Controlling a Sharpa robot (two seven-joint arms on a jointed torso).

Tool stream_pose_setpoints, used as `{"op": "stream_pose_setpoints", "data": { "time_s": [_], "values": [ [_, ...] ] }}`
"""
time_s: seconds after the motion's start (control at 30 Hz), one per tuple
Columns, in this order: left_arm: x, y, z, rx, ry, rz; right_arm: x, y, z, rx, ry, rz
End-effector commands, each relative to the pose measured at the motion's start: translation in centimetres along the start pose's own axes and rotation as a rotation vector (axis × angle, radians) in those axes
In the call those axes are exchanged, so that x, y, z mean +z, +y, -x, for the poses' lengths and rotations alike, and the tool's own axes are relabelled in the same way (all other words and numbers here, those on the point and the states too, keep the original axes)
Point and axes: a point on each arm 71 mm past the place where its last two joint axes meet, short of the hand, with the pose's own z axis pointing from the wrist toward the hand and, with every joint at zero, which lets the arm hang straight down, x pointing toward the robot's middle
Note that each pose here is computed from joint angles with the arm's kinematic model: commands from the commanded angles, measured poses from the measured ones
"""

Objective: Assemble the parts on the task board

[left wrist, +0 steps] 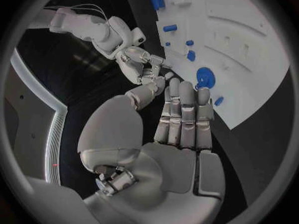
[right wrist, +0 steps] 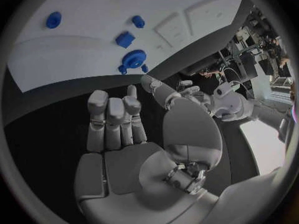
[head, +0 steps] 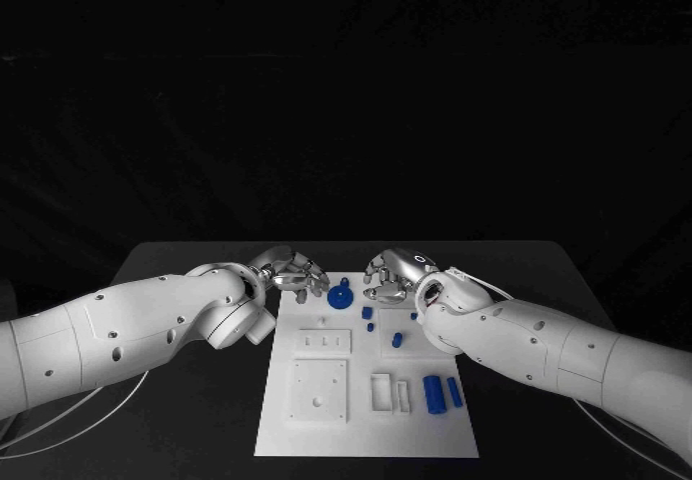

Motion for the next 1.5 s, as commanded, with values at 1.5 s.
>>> {"op": "stream_pose_setpoints", "data": {
  "time_s": [1.5],
  "values": [
    [0.31, -0.97, -0.92, -0.022, 0.024, -0.035, 0.8, 0.8, -4.2, -0.324, 0.176, -0.097]
  ]
}}
